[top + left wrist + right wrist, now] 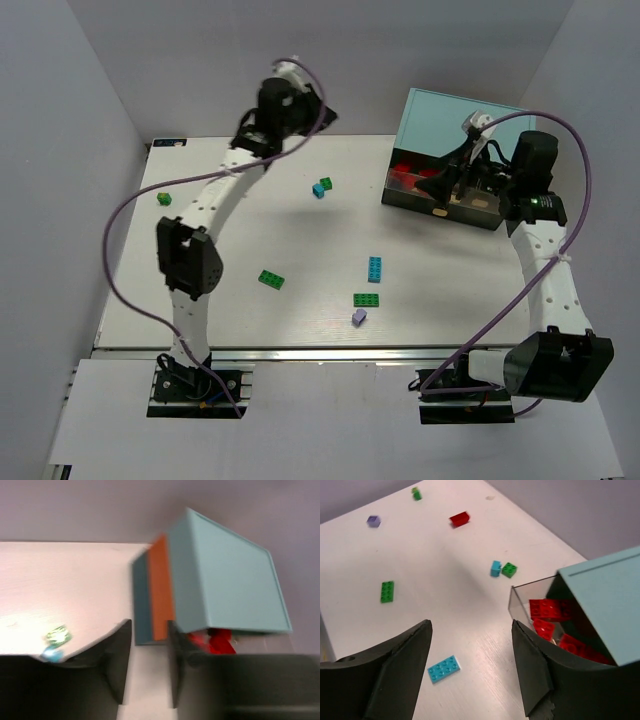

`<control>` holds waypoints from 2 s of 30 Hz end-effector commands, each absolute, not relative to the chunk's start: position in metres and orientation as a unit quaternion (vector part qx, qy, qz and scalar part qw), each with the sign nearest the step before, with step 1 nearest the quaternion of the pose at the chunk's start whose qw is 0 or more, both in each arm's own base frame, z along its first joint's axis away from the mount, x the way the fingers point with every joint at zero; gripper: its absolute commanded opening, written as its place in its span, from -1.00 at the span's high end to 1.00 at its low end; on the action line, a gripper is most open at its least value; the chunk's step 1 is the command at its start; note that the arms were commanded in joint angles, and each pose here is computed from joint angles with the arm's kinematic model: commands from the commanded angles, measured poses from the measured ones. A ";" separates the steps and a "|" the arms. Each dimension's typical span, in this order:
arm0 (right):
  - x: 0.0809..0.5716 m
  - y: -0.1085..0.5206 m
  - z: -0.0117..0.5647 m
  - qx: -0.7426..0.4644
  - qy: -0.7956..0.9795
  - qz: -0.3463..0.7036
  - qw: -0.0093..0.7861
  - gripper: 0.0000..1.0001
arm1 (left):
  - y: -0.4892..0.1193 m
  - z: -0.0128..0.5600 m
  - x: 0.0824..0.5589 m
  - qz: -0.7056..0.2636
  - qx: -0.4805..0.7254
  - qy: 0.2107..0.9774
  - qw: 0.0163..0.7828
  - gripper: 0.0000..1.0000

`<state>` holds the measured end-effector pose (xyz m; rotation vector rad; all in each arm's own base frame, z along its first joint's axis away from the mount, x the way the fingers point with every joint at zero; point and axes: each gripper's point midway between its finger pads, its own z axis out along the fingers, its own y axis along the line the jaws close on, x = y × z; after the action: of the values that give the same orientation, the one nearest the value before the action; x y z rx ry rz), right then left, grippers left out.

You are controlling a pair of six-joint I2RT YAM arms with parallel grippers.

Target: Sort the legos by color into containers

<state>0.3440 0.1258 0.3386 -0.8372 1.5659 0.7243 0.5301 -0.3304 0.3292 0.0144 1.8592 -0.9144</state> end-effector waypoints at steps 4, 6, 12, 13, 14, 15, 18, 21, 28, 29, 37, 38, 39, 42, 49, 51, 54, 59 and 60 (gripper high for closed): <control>0.330 0.151 0.325 -0.429 0.658 0.318 0.532 -0.46 | -0.153 0.264 0.525 -0.211 -0.112 0.860 0.451 -0.44; 0.333 0.154 0.320 -0.430 0.665 0.304 0.529 -0.45 | -0.122 0.236 0.517 -0.156 -0.121 0.879 0.434 -0.52; 0.336 0.164 0.309 -0.421 0.683 0.309 0.511 -0.42 | -0.065 0.185 0.528 -0.012 -0.103 0.905 0.412 -0.62; 0.336 0.164 0.308 -0.420 0.683 0.309 0.511 -0.43 | -0.061 0.180 0.530 0.000 -0.100 0.907 0.408 -0.63; 0.335 0.166 0.307 -0.422 0.682 0.312 0.509 -0.43 | -0.057 0.172 0.533 0.015 -0.095 0.910 0.402 -0.65; 0.334 0.168 0.307 -0.423 0.683 0.314 0.507 -0.44 | -0.055 0.162 0.539 0.025 -0.094 0.913 0.397 -0.65; 0.332 0.170 0.306 -0.425 0.683 0.314 0.504 -0.47 | -0.050 0.146 0.550 0.047 -0.094 0.915 0.390 -0.70; 0.332 0.169 0.302 -0.427 0.687 0.310 0.499 -0.48 | -0.045 0.121 0.557 0.068 -0.092 0.920 0.376 -0.71; 0.332 0.168 0.296 -0.431 0.691 0.305 0.493 -0.50 | -0.039 0.085 0.562 0.093 -0.087 0.926 0.354 -0.72; 0.333 0.168 0.295 -0.431 0.692 0.306 0.491 -0.51 | -0.041 0.078 0.562 0.092 -0.084 0.929 0.348 -0.71; 0.334 0.167 0.294 -0.431 0.694 0.303 0.490 -0.51 | -0.048 0.060 0.573 0.075 -0.079 0.932 0.346 -0.64; 0.334 0.166 0.294 -0.430 0.697 0.301 0.489 -0.51 | -0.050 0.061 0.576 0.071 -0.078 0.931 0.350 -0.61; 0.333 0.167 0.293 -0.430 0.697 0.303 0.487 -0.51 | -0.050 0.058 0.578 0.071 -0.079 0.931 0.349 -0.60; 0.333 0.166 0.292 -0.427 0.702 0.303 0.483 -0.51 | -0.053 0.056 0.586 0.066 -0.079 0.929 0.356 -0.55; 0.329 0.164 0.296 -0.432 0.701 0.296 0.485 -0.50 | -0.057 0.055 0.601 0.057 -0.081 0.922 0.375 -0.32; 0.330 0.162 0.296 -0.431 0.703 0.292 0.486 -0.50 | -0.057 0.055 0.601 0.057 -0.084 0.922 0.375 -0.21; 0.327 0.162 0.297 -0.429 0.704 0.291 0.486 -0.49 | -0.055 0.060 0.599 0.059 -0.094 0.920 0.377 0.13; 0.330 0.159 0.300 -0.418 0.706 0.280 0.498 -0.47 | -0.079 0.099 0.602 0.006 -0.102 0.909 0.405 0.64; 0.333 0.158 0.299 -0.392 0.721 0.280 0.498 -0.37 | -0.087 0.129 0.607 -0.020 -0.098 0.895 0.435 0.68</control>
<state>0.3291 0.1608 0.2757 -1.0158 1.7782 0.7334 0.5884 -0.0600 0.0348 -0.2472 2.4134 0.1308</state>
